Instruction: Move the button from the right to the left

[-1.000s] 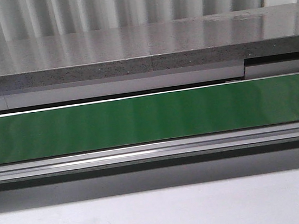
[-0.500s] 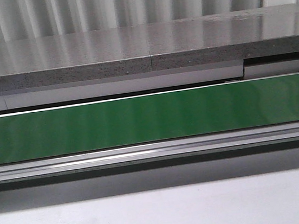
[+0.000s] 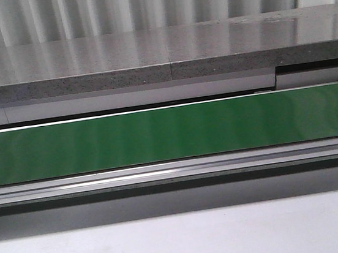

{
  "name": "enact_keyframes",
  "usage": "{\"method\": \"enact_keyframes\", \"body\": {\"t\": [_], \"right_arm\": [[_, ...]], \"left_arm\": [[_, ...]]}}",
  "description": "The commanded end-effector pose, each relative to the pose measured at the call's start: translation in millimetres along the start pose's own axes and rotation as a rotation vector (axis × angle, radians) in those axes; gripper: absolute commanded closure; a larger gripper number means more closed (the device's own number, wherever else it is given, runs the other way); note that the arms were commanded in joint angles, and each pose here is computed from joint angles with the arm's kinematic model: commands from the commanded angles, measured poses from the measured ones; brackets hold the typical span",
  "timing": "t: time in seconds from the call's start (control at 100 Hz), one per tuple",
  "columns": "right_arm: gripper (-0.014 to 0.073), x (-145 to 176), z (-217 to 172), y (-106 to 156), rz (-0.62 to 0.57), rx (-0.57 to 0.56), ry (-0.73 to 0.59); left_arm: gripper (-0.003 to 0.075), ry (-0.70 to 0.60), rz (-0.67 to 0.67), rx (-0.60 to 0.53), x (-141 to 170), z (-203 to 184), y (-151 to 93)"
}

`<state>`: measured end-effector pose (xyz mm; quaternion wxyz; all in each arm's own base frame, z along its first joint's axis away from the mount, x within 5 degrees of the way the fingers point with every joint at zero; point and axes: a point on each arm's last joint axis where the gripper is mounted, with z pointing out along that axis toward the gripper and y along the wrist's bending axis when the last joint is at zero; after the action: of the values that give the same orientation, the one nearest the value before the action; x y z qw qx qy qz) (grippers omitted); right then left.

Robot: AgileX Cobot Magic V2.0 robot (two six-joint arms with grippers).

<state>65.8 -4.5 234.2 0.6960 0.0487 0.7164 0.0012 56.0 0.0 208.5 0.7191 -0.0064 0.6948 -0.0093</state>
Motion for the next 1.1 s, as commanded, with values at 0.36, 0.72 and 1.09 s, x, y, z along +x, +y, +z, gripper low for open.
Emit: {"method": "enact_keyframes", "body": {"t": [0.36,0.72,1.09], "right_arm": [[0.0662,21,-11,-1,0.054,-0.022,-0.159],[0.0662,18,-12,1,0.059,-0.065,-0.185],[0.0662,18,-12,1,0.059,-0.064,-0.185]], "left_arm": [[0.0740,-0.085,-0.009,0.007,0,-2,-1],[0.0740,-0.085,-0.009,0.007,0,-2,-1],[0.0740,-0.085,-0.009,0.007,0,-2,-1]]}}
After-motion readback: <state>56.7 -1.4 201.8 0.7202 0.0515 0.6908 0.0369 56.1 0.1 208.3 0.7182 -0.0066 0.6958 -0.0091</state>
